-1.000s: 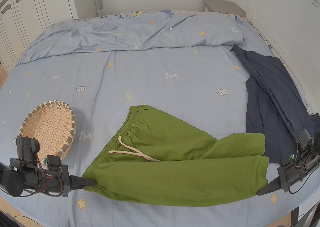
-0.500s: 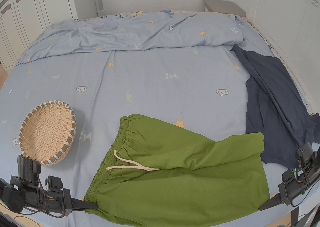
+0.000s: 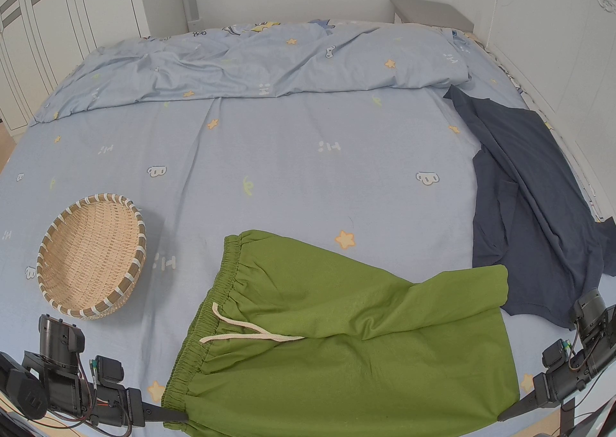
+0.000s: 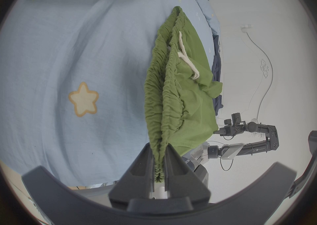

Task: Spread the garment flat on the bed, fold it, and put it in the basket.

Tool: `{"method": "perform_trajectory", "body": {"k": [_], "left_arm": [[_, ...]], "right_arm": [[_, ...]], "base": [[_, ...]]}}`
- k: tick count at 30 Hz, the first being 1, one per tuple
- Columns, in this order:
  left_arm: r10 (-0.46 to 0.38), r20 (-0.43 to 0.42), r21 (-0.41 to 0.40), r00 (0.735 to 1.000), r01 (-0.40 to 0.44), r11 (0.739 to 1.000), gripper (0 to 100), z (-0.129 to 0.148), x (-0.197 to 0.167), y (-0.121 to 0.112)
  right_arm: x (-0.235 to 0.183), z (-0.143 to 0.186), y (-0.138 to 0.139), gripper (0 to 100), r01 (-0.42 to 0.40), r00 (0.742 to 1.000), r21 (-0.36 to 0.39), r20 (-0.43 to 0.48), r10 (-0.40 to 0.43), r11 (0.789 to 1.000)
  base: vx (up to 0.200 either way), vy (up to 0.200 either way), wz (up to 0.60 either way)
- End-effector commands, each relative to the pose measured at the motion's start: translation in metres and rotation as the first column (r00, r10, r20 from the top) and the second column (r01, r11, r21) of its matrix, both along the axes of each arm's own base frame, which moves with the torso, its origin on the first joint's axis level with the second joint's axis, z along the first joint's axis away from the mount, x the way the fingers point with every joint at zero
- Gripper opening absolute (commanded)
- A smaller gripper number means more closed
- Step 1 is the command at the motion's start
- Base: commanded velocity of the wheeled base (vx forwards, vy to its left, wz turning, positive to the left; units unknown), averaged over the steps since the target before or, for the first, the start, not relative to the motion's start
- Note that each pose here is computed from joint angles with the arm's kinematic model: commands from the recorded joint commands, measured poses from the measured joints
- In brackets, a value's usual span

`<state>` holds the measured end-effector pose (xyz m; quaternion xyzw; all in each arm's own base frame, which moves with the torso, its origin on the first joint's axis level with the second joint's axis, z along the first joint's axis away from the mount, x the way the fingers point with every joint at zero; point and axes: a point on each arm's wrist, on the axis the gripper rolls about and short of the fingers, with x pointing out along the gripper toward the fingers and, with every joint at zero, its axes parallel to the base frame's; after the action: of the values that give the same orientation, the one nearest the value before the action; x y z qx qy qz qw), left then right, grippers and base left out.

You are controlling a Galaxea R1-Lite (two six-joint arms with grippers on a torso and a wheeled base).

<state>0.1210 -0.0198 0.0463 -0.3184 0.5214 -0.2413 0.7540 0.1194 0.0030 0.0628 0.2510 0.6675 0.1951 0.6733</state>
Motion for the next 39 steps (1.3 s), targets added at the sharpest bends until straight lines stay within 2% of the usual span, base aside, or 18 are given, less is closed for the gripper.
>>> {"method": "perform_trajectory", "body": {"k": [1,8,17,18,29,32,33,34,36,37,38,39], "left_arm": [[-0.002,-0.015,0.001,1.000,0.002,1.000,0,-0.002,0.001,0.000],[-0.031,-0.033,0.016,0.999,0.031,0.999,0,-0.006,0.003,-0.002],[-0.027,-0.042,0.042,0.999,0.029,0.999,0,-0.009,0.005,-0.002],[-0.027,-0.041,0.042,0.999,0.029,0.999,100,-0.009,0.005,-0.002],[-0.017,-0.019,0.038,1.000,0.018,0.999,100,-0.005,0.007,-0.002],[0.011,0.052,0.033,0.999,-0.013,0.999,100,0.007,0.006,0.000],[0.011,0.052,0.033,0.999,-0.013,0.999,100,0.007,0.006,0.000],[0.037,0.078,0.027,0.996,-0.040,0.999,100,0.017,0.006,0.000],[0.057,0.110,0.036,0.992,-0.062,0.997,100,0.033,0.009,-0.001],[0.058,0.113,0.037,0.992,-0.063,0.997,100,0.034,0.009,-0.001],[0.072,0.148,0.054,0.986,-0.081,0.995,100,0.054,0.015,-0.001],[0.070,0.155,0.058,0.985,-0.079,0.995,100,0.064,0.019,-0.002]], "right_arm": [[-0.006,-0.003,0.004,0,-0.037,0.999,-0.021,-0.012,0.037,0.999],[-0.004,-0.005,0.006,0,-0.054,0.999,-0.034,-0.004,0.054,0.998],[0.001,-0.008,0.005,0,-0.054,0.998,-0.036,-0.009,0.054,0.998],[0.001,-0.008,0.005,100,-0.054,0.998,-0.038,-0.009,0.054,0.998],[-0.001,-0.005,0.004,100,-0.045,0.999,-0.031,0.016,0.046,0.999],[-0.004,0.005,0.004,100,-0.038,0.994,-0.036,0.102,0.041,0.999],[-0.004,0.005,0.004,100,-0.038,0.994,-0.036,0.102,0.041,0.999],[-0.007,0.016,0.004,100,-0.031,0.983,-0.042,0.178,0.038,0.999],[-0.009,0.029,0.004,100,-0.018,0.965,-0.051,0.262,0.031,0.999],[-0.009,0.030,0.004,100,-0.017,0.963,-0.053,0.269,0.031,0.998],[-0.013,0.043,0.004,100,-0.008,0.937,-0.062,0.349,0.029,0.998],[-0.015,0.049,0.004,100,-0.004,0.924,-0.066,0.382,0.029,0.998]], "base": [[0.000,0.000,0.00],[0.000,0.000,0.00],[0.000,0.000,0.00],[0.000,0.000,0.00],[0.000,0.000,0.00],[0.000,0.000,0.00],[0.000,0.000,0.00],[0.000,0.000,0.00],[0.000,0.000,0.00],[0.000,0.000,0.00],[0.000,0.000,0.00],[0.000,0.000,0.00]]}}
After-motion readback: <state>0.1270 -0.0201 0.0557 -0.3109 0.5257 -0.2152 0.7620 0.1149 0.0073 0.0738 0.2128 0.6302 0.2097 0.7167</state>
